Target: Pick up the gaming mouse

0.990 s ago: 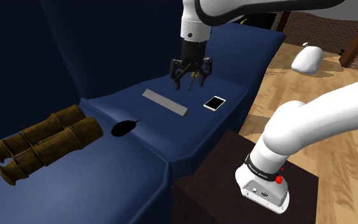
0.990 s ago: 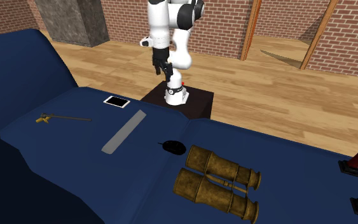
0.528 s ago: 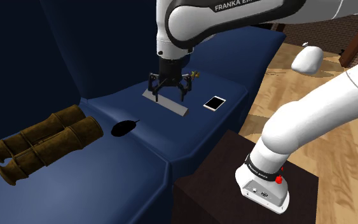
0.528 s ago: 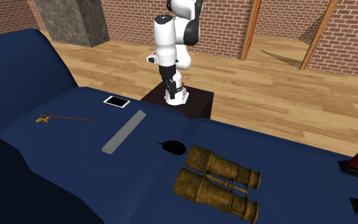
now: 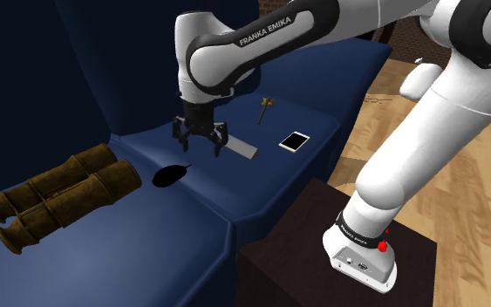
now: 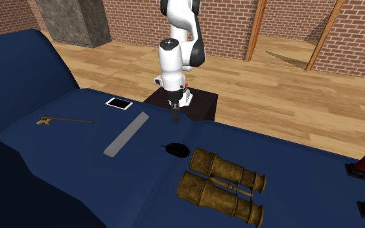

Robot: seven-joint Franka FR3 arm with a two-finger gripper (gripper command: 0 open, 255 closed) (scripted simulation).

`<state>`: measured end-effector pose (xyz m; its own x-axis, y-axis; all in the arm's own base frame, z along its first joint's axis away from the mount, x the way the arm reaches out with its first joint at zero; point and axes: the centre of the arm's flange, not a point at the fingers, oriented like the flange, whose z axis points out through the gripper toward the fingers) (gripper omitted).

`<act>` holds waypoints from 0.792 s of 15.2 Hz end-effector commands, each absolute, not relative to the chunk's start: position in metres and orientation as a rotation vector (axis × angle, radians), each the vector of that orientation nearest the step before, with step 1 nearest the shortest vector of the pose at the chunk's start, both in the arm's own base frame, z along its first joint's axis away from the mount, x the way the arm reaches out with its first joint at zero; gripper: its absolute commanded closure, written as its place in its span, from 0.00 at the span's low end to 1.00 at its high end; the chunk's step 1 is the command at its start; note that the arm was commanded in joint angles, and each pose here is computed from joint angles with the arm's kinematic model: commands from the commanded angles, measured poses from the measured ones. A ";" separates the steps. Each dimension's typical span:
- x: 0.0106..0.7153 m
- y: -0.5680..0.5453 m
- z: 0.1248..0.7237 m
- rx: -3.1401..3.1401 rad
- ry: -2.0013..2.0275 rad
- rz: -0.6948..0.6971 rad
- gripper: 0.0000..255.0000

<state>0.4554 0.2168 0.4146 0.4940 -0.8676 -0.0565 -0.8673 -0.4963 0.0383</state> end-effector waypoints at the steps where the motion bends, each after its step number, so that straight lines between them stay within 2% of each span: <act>1: 0.473 0.228 0.400 2.649 -1.683 -0.114 0.00; 9: 0.552 0.252 0.339 2.388 -2.049 -0.135 0.00; 12: 0.552 0.252 0.323 2.388 -2.049 -0.135 0.00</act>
<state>0.5496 0.2514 0.3273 0.1549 -0.9854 -0.0705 -0.9861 -0.1586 0.0502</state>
